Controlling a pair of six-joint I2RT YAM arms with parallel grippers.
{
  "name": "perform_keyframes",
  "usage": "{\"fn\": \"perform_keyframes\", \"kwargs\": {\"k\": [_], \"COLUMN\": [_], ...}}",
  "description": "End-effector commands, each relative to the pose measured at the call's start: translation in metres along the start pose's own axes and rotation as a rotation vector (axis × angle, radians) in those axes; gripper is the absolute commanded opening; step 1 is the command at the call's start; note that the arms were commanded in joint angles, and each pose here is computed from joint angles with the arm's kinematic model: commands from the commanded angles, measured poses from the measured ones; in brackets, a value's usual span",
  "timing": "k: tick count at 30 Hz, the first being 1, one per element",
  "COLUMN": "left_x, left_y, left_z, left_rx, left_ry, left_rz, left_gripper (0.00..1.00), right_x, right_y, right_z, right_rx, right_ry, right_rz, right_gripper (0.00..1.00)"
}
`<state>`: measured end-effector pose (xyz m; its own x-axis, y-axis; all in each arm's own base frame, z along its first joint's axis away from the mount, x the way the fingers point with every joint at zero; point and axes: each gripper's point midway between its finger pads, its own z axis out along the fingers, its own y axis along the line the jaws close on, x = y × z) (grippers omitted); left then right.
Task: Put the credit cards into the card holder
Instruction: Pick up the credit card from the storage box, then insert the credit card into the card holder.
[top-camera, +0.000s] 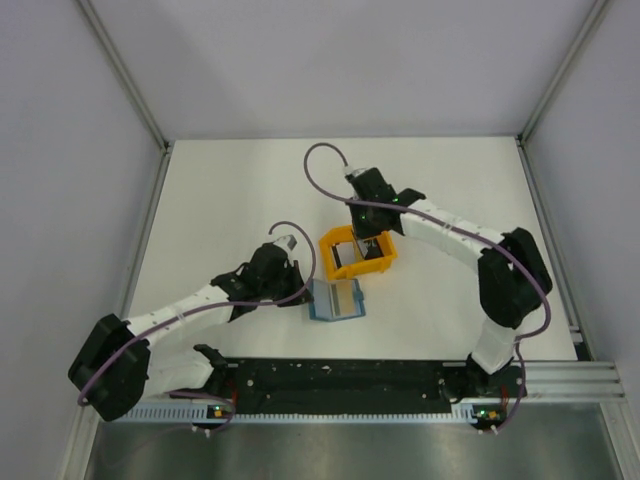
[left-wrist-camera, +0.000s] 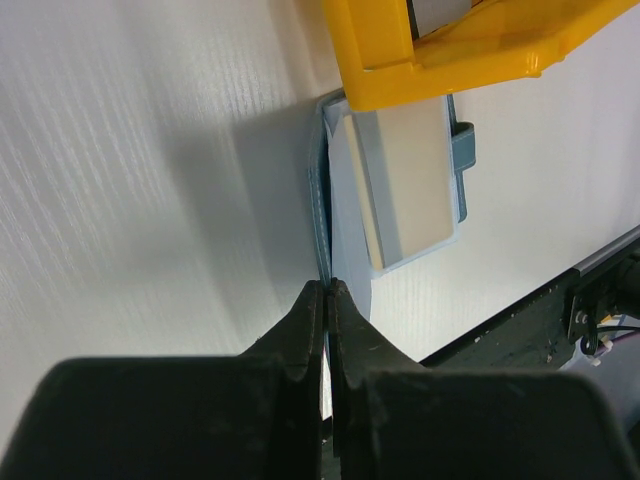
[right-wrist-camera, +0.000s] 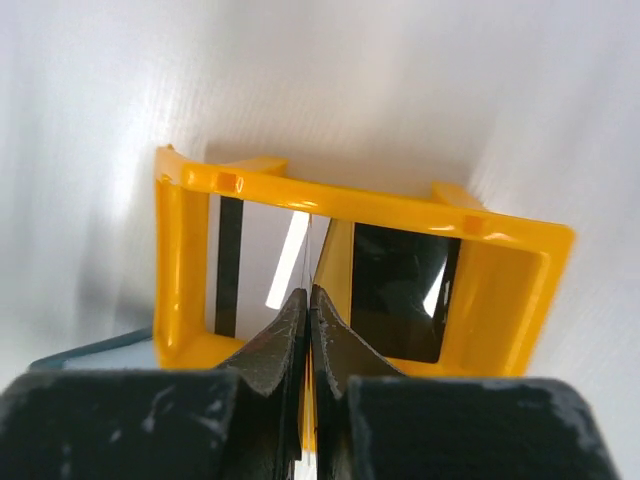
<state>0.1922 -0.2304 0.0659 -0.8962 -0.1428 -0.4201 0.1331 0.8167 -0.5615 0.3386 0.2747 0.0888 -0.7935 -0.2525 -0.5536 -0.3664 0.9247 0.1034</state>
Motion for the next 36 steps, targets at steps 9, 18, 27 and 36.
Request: {"fn": "perform_keyframes", "kwargs": {"k": [9, 18, 27, 36], "left_x": [-0.001, 0.029, 0.030, 0.038], "left_y": [0.009, 0.045, 0.047, 0.055], "left_z": [-0.005, 0.001, 0.003, 0.003], "left_rx": [-0.034, -0.143, -0.149, -0.179], "left_ry": [-0.030, 0.018, 0.021, 0.032], "left_rz": [-0.032, -0.116, -0.118, -0.144], "left_gripper": [0.00, 0.00, 0.00, 0.00], "right_x": [-0.028, 0.043, 0.077, 0.094], "right_y": [0.049, 0.095, 0.125, 0.101], "right_z": [-0.088, -0.075, -0.049, -0.019], "right_rx": [-0.450, -0.631, -0.588, -0.474], "right_ry": [-0.136, -0.029, 0.028, -0.021], "right_rz": [0.180, 0.285, 0.280, 0.353], "right_gripper": [0.00, 0.00, 0.00, 0.00]}}
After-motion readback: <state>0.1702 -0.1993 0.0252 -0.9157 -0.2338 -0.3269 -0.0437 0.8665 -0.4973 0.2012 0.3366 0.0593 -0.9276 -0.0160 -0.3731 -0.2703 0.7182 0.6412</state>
